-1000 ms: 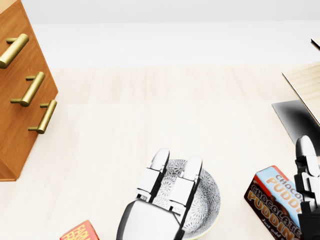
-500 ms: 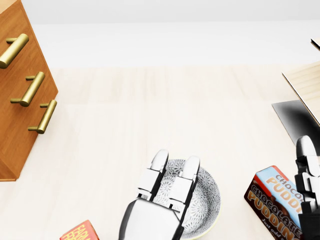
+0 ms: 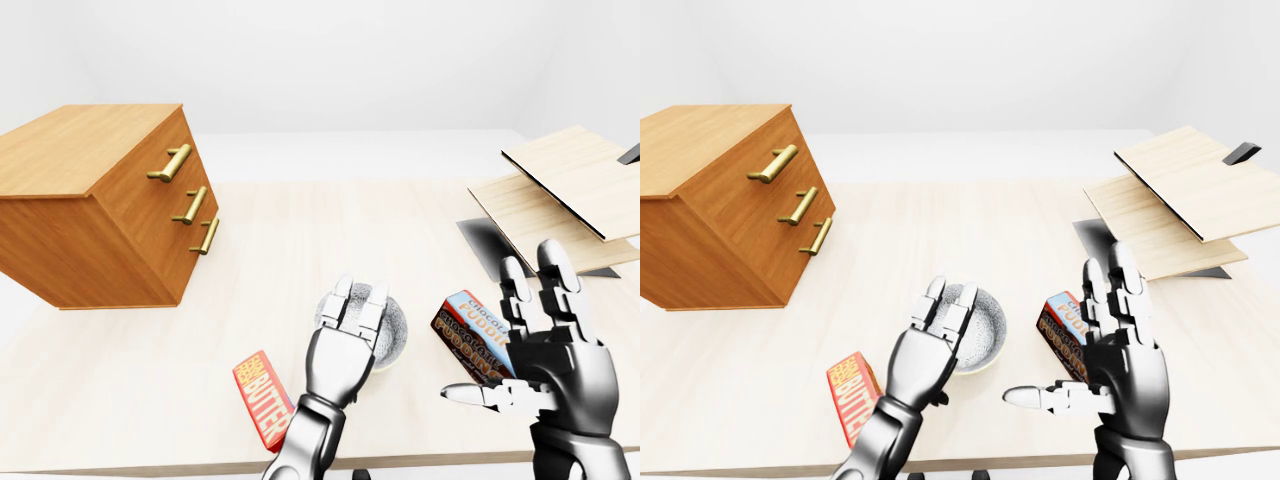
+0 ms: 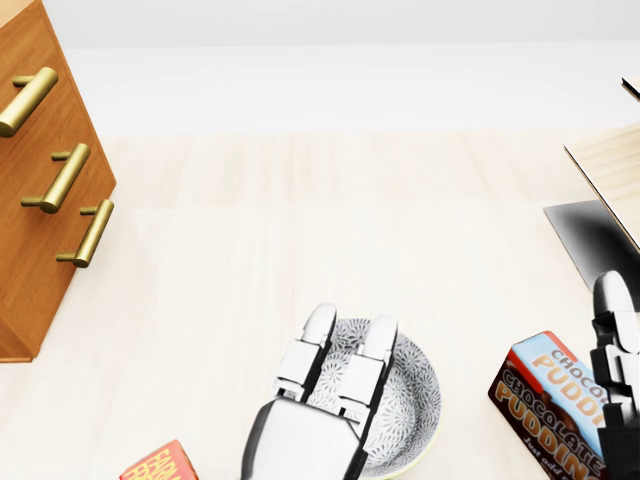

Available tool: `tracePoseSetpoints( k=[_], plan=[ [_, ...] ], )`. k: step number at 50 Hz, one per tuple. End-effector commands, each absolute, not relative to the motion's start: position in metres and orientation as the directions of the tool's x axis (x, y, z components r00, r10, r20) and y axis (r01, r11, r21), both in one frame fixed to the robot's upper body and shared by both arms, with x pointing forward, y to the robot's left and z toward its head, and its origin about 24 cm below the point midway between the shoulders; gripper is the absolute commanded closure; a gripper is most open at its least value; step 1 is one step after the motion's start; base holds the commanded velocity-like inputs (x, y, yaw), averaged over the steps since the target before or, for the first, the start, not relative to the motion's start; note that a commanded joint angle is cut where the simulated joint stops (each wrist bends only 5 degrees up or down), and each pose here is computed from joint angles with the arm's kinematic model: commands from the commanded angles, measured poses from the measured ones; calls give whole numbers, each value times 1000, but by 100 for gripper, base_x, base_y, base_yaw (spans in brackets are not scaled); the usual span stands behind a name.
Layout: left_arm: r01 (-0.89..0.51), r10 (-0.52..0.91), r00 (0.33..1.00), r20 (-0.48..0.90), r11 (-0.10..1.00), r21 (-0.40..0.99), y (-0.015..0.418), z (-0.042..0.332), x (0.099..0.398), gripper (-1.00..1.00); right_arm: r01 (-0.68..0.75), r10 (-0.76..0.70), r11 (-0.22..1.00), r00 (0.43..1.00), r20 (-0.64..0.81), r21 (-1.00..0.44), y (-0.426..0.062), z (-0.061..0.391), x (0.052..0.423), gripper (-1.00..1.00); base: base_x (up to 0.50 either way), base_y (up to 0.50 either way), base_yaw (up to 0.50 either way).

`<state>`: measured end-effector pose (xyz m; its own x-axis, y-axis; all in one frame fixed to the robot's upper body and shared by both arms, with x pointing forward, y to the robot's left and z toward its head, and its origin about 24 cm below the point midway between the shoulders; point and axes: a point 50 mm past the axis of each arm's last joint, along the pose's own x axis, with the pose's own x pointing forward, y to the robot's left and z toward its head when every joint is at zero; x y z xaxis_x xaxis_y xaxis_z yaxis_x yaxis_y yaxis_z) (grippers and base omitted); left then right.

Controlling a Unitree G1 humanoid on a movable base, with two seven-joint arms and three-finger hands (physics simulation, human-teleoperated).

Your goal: Close the top drawer of the cabinet and put the bowl on top of it.

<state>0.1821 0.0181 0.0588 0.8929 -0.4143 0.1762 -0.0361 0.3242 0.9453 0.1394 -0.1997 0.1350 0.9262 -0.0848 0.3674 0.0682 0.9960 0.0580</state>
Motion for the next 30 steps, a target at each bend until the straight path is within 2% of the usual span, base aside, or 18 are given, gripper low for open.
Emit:
tracePoseSetpoints(
  k=[1, 30],
  plan=[
    [-22, -410, 898, 157, 316, 949, 18, 52, 185, -100, 68, -85, 996, 926, 368, 58, -200, 135, 139, -100, 0, 0, 0],
    [8, -408, 905, 116, 290, 957, 15, 40, 189, -100, 69, -86, 996, 925, 369, 59, -200, 135, 139, -100, 0, 0, 0]
  ],
)
